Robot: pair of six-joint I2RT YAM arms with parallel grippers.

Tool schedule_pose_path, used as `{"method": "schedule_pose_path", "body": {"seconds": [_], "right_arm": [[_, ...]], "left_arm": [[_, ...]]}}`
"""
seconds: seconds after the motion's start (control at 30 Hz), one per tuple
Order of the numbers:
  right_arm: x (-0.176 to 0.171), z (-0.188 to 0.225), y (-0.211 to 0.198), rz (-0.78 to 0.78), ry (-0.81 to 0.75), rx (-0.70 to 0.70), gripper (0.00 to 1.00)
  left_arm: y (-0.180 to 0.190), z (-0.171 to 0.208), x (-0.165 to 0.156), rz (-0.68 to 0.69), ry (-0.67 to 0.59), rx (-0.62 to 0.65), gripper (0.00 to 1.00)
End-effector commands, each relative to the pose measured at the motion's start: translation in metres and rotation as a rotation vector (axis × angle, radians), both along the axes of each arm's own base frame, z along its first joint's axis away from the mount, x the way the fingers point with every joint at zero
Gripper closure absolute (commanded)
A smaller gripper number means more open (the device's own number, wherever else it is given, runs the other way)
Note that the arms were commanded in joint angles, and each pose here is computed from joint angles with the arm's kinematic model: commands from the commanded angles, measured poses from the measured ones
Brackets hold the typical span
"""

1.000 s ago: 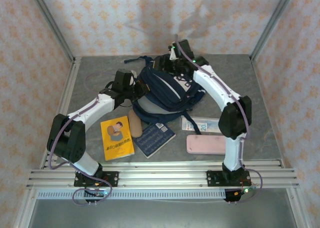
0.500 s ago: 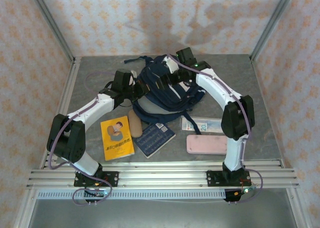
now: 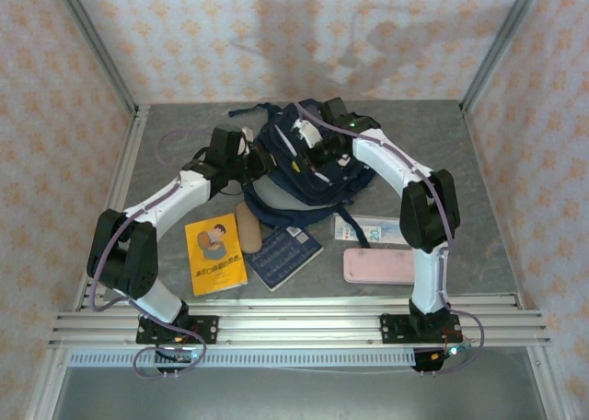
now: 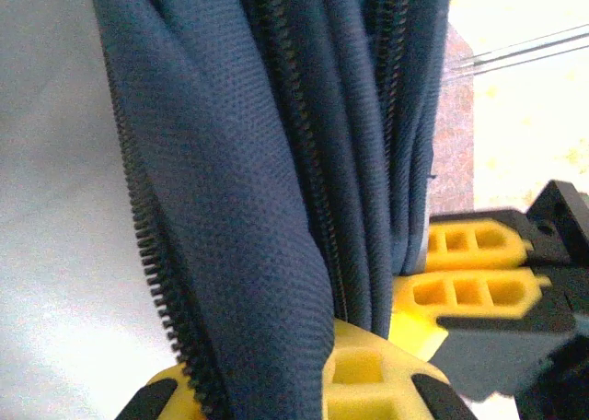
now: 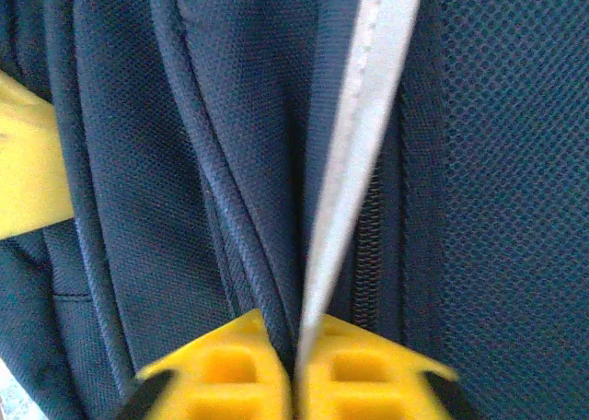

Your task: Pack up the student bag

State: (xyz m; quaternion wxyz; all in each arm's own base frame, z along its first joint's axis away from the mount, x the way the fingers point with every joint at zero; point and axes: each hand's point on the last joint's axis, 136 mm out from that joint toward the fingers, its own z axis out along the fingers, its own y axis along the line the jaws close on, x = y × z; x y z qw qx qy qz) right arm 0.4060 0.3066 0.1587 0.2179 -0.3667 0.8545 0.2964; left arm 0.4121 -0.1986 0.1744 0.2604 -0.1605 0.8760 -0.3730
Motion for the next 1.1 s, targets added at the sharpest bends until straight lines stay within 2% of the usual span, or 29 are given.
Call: {"method": "schedule_pose_path", "body": {"seconds": [0.0,0.03,0.1,0.17,0.27,0.5,0.63,0.87,0.97,1.07], "right_arm": [[0.011,0.014,-0.004,-0.027,-0.067,0.026,1.00],[0.014,0.022,-0.005,-0.049,-0.092,0.042,1.00],[0.025,0.047,-0.012,-0.134,-0.160,0.086,1.00],[0.036,0.075,-0.023,-0.220,-0.191,0.139,1.00],[0.050,0.111,-0.045,-0.353,-0.251,0.157,1.00],[0.059,0.166,-0.096,-0.562,-0.430,0.010,1.00],[0.058,0.187,-0.125,-0.648,-0.527,-0.080,1.00],[0.044,0.212,-0.149,-0.703,-0.547,-0.114,1.00],[0.035,0.210,-0.155,-0.727,-0.525,-0.119,1.00],[0.025,0.198,-0.153,-0.733,-0.473,-0.091,1.00]], "left_arm": [[0.000,0.028,0.007,-0.031,-0.072,0.009,0.98],[0.002,0.029,0.007,-0.027,-0.067,0.024,0.89],[0.008,0.030,0.007,-0.020,-0.047,0.061,0.57],[0.015,0.033,0.008,-0.009,-0.026,0.097,0.49],[0.020,0.045,0.008,-0.025,-0.049,0.147,0.48],[0.057,0.069,0.000,0.043,-0.131,0.357,0.48],[0.075,0.069,-0.007,0.103,-0.149,0.415,0.48],[0.082,0.059,-0.020,0.102,-0.128,0.449,0.51],[0.090,0.050,-0.027,0.126,-0.101,0.477,0.48],[0.104,0.031,-0.039,0.176,-0.024,0.522,0.45]]}}
